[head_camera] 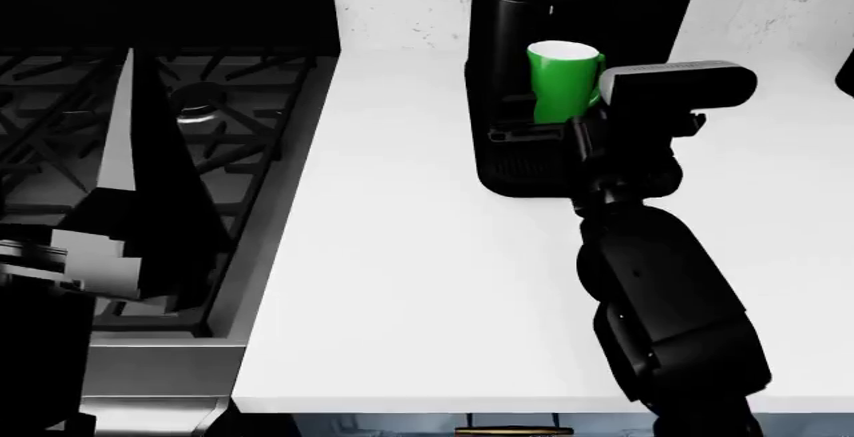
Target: Pick the mug from the cabinet, place it under the coffee machine dispenser, and press the start button.
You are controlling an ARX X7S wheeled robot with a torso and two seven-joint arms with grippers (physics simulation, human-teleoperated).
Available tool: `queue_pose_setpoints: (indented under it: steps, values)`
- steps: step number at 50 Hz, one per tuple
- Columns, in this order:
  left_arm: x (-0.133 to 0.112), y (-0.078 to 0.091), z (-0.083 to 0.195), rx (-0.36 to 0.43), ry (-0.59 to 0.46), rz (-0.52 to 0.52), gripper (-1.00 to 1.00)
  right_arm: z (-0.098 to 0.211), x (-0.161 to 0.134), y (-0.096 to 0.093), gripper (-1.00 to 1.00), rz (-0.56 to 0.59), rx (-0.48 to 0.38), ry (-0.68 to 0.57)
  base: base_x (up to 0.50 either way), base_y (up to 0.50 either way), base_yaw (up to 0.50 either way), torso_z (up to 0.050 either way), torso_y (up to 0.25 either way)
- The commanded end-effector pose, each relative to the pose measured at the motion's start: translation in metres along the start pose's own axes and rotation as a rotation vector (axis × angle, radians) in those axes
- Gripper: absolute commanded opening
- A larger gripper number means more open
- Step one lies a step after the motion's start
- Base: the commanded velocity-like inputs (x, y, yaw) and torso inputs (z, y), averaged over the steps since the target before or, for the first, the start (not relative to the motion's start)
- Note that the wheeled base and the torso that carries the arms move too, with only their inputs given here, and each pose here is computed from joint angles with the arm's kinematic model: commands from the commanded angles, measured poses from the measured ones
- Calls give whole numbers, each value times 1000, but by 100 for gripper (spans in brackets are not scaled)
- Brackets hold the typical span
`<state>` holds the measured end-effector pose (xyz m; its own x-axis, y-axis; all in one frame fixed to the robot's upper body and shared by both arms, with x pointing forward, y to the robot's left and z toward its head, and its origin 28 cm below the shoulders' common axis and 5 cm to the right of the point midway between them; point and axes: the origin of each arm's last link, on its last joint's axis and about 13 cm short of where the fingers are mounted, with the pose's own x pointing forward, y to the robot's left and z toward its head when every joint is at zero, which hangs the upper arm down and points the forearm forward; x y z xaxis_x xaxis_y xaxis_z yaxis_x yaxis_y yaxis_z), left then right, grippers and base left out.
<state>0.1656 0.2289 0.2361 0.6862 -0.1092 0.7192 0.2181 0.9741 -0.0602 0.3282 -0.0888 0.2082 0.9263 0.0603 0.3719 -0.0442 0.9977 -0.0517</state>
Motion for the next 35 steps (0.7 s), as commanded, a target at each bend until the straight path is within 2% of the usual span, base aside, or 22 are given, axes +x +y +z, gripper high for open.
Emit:
queue_pose_setpoints:
  steps: [1,29,31,35]
  values:
    - [-4,-4,5,-46,-38,-50,100,3,5,-3,-100,-5,-60,-20,0,0,0,0,0]
    - [-8,-7,10,-58,-60,-99,100,0,19,-3,-100,-7,-66,-10,0,0,0,0,0]
    - [-10,-7,11,-20,-103,-116,100,2,23,-2,-100,-10,-65,-2,0,0,0,0,-250]
    - [-11,-7,13,-44,-120,-116,100,3,26,-2,-100,-11,-61,6,0,0,0,0,-231]
